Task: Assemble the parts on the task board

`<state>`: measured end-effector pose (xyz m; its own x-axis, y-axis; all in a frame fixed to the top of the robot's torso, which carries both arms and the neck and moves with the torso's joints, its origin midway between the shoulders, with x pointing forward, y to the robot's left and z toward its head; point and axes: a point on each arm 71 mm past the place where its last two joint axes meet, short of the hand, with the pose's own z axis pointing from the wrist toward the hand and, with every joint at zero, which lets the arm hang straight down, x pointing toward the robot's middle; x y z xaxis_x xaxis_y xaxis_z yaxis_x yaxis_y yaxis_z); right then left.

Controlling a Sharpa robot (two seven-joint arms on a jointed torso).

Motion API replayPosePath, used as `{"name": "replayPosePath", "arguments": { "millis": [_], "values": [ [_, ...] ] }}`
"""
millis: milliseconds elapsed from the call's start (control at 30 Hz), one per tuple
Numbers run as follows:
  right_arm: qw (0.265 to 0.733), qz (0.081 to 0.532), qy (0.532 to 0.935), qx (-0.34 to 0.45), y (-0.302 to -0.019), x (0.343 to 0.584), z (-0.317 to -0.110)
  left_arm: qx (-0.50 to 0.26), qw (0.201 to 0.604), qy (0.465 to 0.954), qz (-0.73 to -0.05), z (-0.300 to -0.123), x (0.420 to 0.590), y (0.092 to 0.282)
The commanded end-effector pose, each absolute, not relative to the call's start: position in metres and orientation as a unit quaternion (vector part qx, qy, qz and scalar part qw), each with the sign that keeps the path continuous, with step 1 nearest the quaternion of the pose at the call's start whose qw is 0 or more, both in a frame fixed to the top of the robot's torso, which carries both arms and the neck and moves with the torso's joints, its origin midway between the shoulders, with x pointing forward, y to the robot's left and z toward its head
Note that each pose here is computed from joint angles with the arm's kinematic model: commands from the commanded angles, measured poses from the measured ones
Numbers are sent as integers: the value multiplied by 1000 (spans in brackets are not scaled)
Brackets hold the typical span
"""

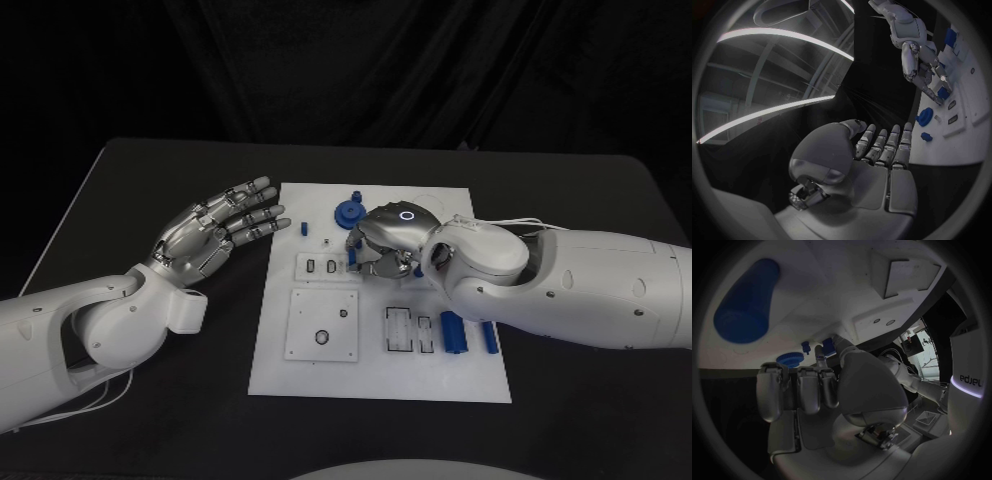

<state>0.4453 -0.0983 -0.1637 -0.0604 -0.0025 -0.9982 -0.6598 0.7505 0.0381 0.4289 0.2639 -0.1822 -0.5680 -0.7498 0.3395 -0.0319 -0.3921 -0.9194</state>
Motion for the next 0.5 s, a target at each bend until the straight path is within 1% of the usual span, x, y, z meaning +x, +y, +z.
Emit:
{"name": "replayPosePath", "arguments": {
  "millis": [33, 500],
  "values": [
    [638, 247, 688, -245, -99, 445, -167, -392, 238, 491, -741, -182, 428, 263],
    [641, 260, 678, -248, -99, 444, -166, -393, 241, 490, -740, -182, 429, 265]
  ]
}}
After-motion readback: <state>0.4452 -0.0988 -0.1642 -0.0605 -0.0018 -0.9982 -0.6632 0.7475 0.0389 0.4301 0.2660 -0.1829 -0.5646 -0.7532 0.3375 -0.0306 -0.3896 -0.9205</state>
